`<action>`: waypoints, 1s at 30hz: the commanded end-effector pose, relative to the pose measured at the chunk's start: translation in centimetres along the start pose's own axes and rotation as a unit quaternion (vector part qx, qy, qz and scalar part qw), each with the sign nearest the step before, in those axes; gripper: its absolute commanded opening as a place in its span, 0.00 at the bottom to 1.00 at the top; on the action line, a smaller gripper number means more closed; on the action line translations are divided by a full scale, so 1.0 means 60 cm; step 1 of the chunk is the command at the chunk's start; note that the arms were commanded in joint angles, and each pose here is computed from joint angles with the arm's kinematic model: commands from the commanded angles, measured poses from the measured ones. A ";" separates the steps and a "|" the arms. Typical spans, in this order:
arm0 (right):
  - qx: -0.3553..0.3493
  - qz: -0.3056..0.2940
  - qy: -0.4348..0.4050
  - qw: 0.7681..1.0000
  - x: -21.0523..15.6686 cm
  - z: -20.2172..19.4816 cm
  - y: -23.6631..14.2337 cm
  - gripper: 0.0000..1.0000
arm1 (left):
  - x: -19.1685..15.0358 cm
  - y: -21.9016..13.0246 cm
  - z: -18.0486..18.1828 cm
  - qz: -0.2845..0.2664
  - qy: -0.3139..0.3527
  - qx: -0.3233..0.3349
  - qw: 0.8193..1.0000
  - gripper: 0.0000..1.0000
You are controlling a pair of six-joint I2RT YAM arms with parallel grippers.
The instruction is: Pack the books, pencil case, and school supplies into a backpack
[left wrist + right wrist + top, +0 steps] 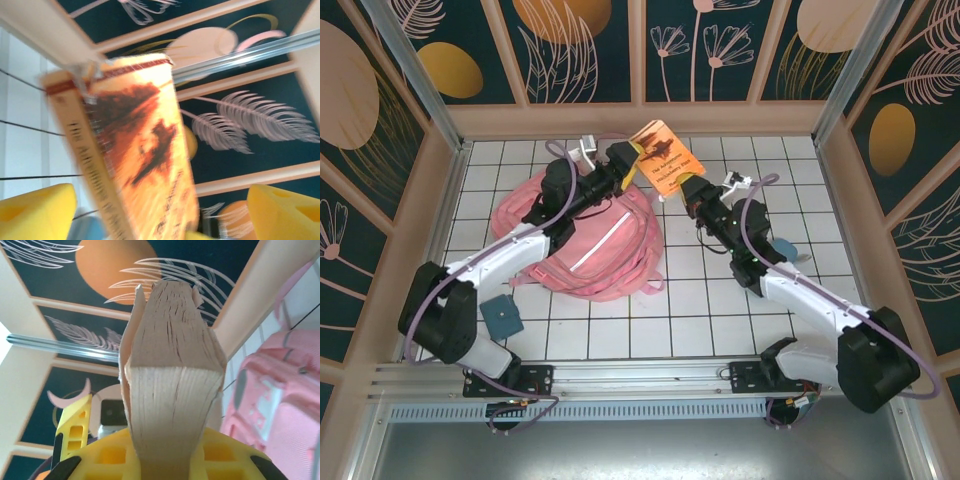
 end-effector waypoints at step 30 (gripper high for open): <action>-0.122 -0.070 -0.128 0.982 0.093 -0.012 -0.084 0.13 | -0.147 -0.016 0.163 0.428 0.408 0.373 0.715 0.64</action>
Point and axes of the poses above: each hand's point on the last joint's axis, 136 mm out from that joint toward the fingers, its own y axis out along the fingers, its own z axis along the line the jaws close on, x = y × z, the point moved 9 cm from there along -y, back along the fingers, and after that the axes turned 12 degrees about y, right-handed, at the moved point
